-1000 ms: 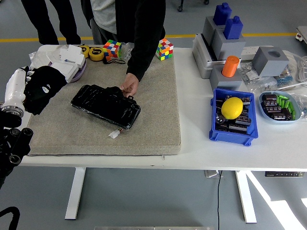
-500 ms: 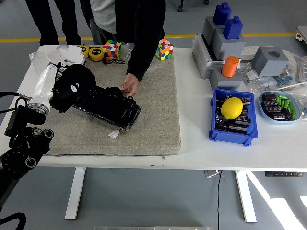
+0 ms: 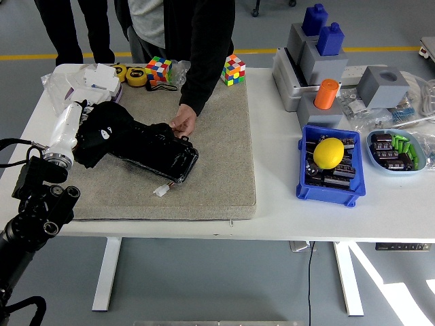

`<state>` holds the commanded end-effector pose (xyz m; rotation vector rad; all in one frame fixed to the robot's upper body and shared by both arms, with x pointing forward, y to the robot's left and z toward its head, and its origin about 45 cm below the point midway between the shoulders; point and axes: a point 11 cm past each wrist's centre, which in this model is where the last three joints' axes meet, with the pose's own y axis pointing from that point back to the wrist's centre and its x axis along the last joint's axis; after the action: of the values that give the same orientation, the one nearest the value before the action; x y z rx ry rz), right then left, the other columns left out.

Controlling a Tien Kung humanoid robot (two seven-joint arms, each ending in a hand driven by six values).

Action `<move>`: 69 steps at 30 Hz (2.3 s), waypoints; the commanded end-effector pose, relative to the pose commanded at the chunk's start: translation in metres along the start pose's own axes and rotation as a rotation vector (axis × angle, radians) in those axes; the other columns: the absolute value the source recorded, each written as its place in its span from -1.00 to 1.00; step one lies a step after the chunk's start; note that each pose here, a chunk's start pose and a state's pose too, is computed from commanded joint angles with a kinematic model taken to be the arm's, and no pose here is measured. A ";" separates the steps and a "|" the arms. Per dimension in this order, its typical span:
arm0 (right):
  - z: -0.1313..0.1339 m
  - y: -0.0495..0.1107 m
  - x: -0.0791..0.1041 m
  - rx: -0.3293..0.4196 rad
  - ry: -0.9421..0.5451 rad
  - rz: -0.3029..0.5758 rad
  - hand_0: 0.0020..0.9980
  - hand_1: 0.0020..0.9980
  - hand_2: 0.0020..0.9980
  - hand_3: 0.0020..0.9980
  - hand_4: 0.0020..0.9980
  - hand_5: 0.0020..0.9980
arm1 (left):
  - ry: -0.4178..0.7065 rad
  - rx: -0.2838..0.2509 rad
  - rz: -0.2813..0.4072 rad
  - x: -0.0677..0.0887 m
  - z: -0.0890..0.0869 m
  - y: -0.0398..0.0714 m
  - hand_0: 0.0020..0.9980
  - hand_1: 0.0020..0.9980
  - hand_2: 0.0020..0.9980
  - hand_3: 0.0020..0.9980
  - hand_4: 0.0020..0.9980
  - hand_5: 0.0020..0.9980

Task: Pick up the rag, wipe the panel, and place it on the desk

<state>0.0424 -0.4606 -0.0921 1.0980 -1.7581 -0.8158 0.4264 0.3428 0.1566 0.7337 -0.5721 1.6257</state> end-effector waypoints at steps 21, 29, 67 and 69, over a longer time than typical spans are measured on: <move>-0.001 0.000 -0.001 0.004 -0.009 0.000 0.08 0.12 -0.02 0.05 0.79 -0.27 | -0.014 -0.027 -0.048 -0.014 0.013 0.000 -0.52 -0.54 -0.46 0.10 0.34 -1.00; -0.002 0.000 -0.002 0.007 -0.006 -0.004 0.08 0.12 -0.01 0.05 0.79 -0.27 | -0.022 -0.091 -0.108 -0.033 0.034 0.010 -0.52 -0.54 -0.46 0.10 0.34 -1.00; -0.004 0.000 -0.004 0.016 -0.005 -0.013 0.08 0.13 -0.01 0.05 0.80 -0.27 | -0.016 -0.273 -0.318 -0.103 0.087 0.055 -0.53 -0.55 -0.46 0.10 0.34 -1.00; -0.004 0.000 -0.004 0.016 -0.005 -0.013 0.08 0.13 -0.01 0.05 0.80 -0.27 | -0.020 -0.257 -0.299 -0.099 0.082 0.050 -0.53 -0.55 -0.46 0.10 0.34 -1.00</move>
<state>0.0473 -0.4576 -0.0918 1.1196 -1.7663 -0.8136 0.3991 0.2086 0.1409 0.6119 -0.6390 1.2427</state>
